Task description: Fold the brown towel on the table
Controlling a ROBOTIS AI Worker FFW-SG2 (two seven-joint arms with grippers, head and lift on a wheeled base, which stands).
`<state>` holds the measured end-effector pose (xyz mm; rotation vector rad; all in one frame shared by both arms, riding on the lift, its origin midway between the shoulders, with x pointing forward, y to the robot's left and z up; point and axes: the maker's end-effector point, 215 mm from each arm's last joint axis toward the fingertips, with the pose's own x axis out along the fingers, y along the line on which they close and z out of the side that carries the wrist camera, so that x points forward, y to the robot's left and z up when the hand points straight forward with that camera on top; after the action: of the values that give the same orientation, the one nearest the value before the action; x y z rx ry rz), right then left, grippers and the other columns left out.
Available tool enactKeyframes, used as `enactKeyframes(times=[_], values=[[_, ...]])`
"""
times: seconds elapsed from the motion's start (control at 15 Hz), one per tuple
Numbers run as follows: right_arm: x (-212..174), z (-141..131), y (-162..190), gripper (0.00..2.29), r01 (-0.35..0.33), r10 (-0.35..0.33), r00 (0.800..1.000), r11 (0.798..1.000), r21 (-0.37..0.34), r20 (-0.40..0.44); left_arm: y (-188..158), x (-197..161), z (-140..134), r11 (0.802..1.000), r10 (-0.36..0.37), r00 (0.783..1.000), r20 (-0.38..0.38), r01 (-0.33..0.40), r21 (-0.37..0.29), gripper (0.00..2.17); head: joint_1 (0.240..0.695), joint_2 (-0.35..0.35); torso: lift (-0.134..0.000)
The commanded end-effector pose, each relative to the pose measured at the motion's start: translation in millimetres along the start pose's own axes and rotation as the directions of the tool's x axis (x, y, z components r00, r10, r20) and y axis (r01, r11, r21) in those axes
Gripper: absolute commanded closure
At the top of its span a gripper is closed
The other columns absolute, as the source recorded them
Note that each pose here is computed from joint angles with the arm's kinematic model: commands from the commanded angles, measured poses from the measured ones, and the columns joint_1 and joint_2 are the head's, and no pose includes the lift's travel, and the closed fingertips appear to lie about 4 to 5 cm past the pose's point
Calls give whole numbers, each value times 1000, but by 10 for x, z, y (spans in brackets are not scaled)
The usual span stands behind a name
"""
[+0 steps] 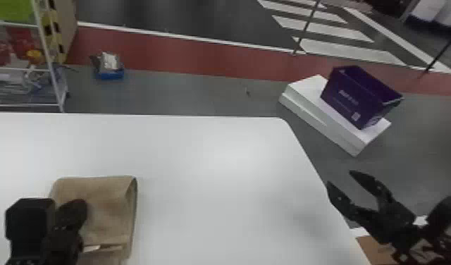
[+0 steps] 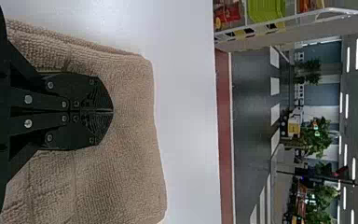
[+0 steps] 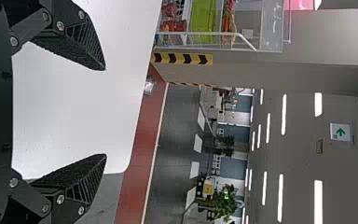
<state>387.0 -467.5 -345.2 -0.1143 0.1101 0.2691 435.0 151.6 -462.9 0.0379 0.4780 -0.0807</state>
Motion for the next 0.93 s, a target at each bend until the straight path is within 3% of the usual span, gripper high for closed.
enactKeyframes(times=[0.0,0.27,0.53,0.73,0.87], values=[[-1,-4,-1,262,0,0,1000,1000,1,0,188,-7,17,999,35,999,15,-35,-14,1980,695,-350,-124],[13,-5,12,262,-1,1,1000,1000,4,0,459,-70,-49,997,57,998,4,-57,-52,1980,695,-350,-124],[59,8,56,238,-5,5,1000,1000,10,5,261,-220,165,997,1,999,44,2,-79,1976,695,-350,-124],[39,36,4,238,3,-3,1000,1000,9,9,176,-267,99,997,-12,999,35,15,-81,1976,695,-350,-124],[13,72,-18,228,7,-8,1000,1000,25,26,83,-449,320,992,-46,995,87,56,-115,1976,695,-350,-124]])
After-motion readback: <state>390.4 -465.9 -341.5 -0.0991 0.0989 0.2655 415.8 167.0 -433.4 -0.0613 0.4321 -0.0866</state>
